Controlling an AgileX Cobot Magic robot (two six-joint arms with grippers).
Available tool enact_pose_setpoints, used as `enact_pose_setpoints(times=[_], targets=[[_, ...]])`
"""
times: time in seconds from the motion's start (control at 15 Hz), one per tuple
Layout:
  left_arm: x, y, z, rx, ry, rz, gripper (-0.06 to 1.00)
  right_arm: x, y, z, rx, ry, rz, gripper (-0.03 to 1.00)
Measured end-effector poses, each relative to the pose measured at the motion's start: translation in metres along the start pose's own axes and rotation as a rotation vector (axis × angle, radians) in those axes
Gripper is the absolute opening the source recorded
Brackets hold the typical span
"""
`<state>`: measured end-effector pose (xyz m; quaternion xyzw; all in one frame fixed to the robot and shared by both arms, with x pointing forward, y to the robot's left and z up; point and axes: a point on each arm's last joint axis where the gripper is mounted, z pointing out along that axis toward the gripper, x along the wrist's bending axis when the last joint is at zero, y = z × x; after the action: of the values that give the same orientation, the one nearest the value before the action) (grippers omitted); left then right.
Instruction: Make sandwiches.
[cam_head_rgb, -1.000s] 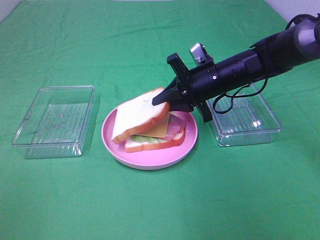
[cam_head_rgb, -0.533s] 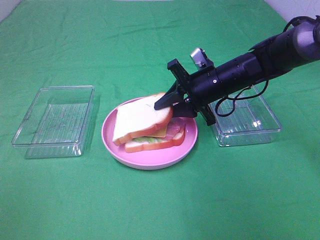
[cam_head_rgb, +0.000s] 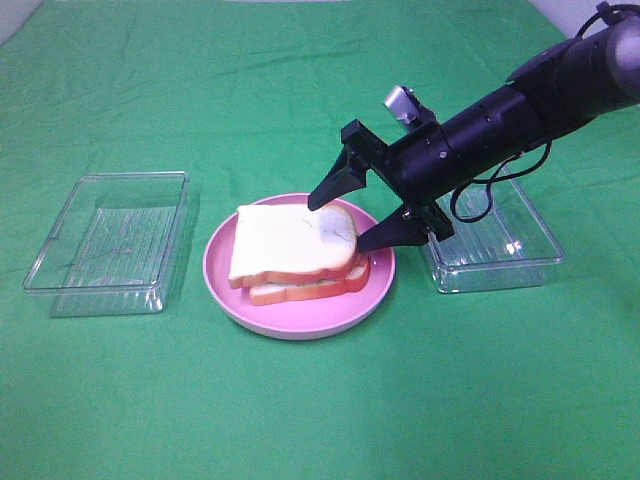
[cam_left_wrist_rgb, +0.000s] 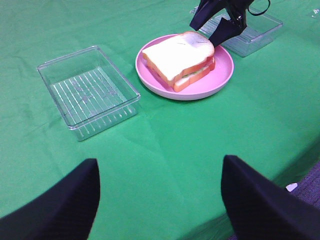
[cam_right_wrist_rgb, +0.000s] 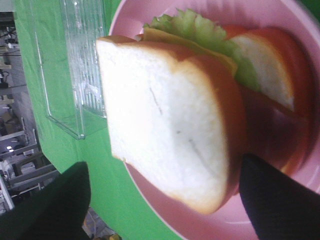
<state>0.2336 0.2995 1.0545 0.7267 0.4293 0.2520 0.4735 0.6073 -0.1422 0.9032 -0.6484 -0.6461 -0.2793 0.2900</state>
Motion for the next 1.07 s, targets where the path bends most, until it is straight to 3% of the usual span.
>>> enact_pose_setpoints(times=[0.33,0.47,0.6,0.8,1.0,1.07], targets=[[0.000,0.000,0.000,0.000,0.000,0.000,0.66,0.020,-0.010,-0.040,-0.033,-0.194,-0.118,0.74],[0.000,0.000,0.000,0.000,0.000,0.000,0.66,0.048,-0.029,-0.090,-0.087,-0.354,-0.266,0.74],[0.000,0.000,0.000,0.000,0.000,0.000,0.66,0.061,-0.044,-0.114,-0.081,-0.426,-0.334,0.74],[0.000,0.000,0.000,0.000,0.000,0.000,0.66,0.084,-0.088,-0.162,-0.072,-0.541,-0.433,0.74],[0.000,0.000,0.000,0.000,0.000,0.000,0.66,0.088,-0.132,-0.187,-0.124,-0.589,-0.465,0.74],[0.000,0.000,0.000,-0.001,0.000,-0.006,0.66,0.081,-0.174,-0.197,-0.157,-0.611,-0.490,0.74]])
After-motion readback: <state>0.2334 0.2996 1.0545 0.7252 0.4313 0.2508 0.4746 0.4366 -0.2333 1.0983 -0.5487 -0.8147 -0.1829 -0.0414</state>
